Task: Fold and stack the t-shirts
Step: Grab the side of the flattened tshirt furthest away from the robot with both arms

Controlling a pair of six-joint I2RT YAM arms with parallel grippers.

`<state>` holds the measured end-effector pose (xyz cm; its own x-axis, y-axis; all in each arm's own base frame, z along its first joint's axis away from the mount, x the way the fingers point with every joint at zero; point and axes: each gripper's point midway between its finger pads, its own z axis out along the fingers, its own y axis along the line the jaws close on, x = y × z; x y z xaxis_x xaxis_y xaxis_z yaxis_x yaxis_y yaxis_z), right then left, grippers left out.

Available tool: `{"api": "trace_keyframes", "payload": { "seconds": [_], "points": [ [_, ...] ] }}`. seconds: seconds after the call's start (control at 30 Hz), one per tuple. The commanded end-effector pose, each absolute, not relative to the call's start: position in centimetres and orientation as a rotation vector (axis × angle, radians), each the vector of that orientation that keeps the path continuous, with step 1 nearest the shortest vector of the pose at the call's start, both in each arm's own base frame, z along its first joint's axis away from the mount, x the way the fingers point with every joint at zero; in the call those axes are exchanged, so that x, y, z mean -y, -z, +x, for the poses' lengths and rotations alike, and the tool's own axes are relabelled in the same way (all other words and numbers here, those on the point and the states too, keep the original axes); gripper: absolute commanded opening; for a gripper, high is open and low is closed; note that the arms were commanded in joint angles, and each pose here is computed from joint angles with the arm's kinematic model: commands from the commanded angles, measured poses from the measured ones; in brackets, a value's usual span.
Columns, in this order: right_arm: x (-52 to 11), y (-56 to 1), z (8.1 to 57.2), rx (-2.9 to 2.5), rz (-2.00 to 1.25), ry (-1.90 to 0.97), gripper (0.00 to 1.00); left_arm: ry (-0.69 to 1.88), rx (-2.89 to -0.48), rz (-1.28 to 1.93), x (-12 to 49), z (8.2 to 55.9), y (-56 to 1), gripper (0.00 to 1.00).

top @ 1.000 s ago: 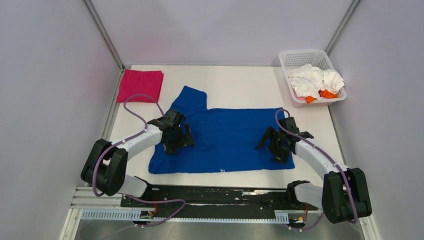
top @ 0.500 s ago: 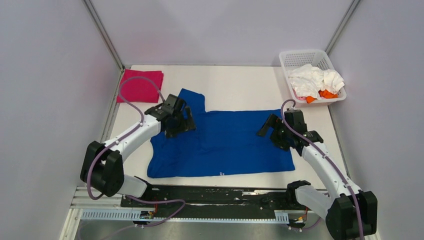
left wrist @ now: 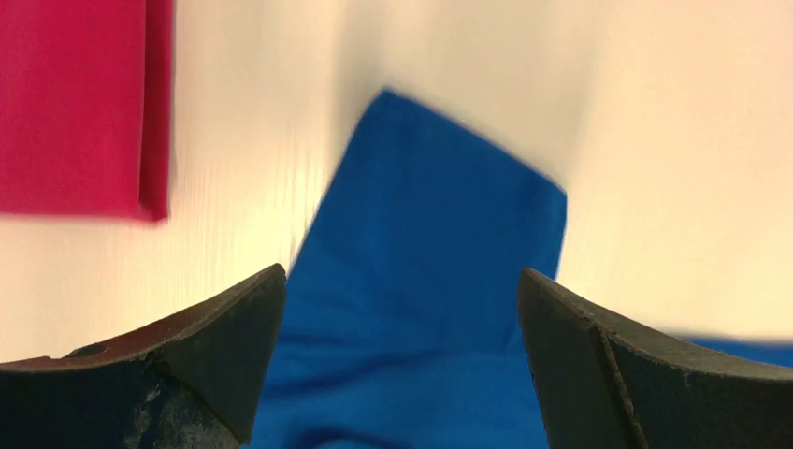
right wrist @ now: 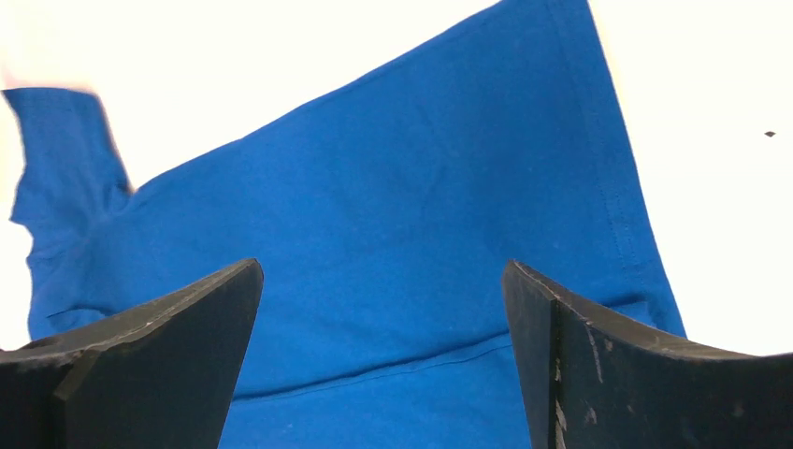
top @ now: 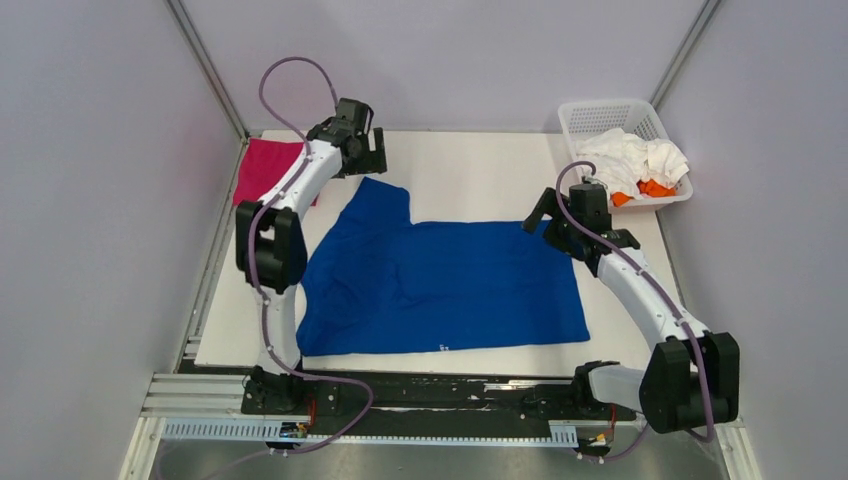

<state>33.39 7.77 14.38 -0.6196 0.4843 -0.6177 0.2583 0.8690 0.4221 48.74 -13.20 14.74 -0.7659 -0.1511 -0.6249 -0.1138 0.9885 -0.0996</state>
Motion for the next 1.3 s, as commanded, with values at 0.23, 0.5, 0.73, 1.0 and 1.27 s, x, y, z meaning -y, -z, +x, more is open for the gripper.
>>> {"api": "trace_keyframes", "payload": {
  "seconds": [0.23,0.5,0.73,1.0,1.27],
  "points": [
    [-6.2,-13.4,36.6,-2.287,0.534,-0.321,1.00,0.067,-2.529,0.050,12.6,57.3,-7.9,0.99],
    [-6.4,-12.3,36.4,-2.325,0.530,-0.339,1.00,0.084,-2.548,0.046,12.9,57.5,-5.1,0.79],
    [-5.9,-11.8,36.0,-2.332,0.531,-0.313,1.00,0.043,-2.589,0.056,12.5,57.1,-3.1,0.69],
    [-5.2,-11.3,35.7,-2.332,0.556,-0.270,1.00,0.036,-2.654,0.088,12.9,55.8,-1.1,0.50],
    [-4.5,-11.8,35.9,-2.313,0.572,-0.237,1.00,-0.049,-2.645,0.141,13.5,55.6,-0.9,0.28]
  ]
}}
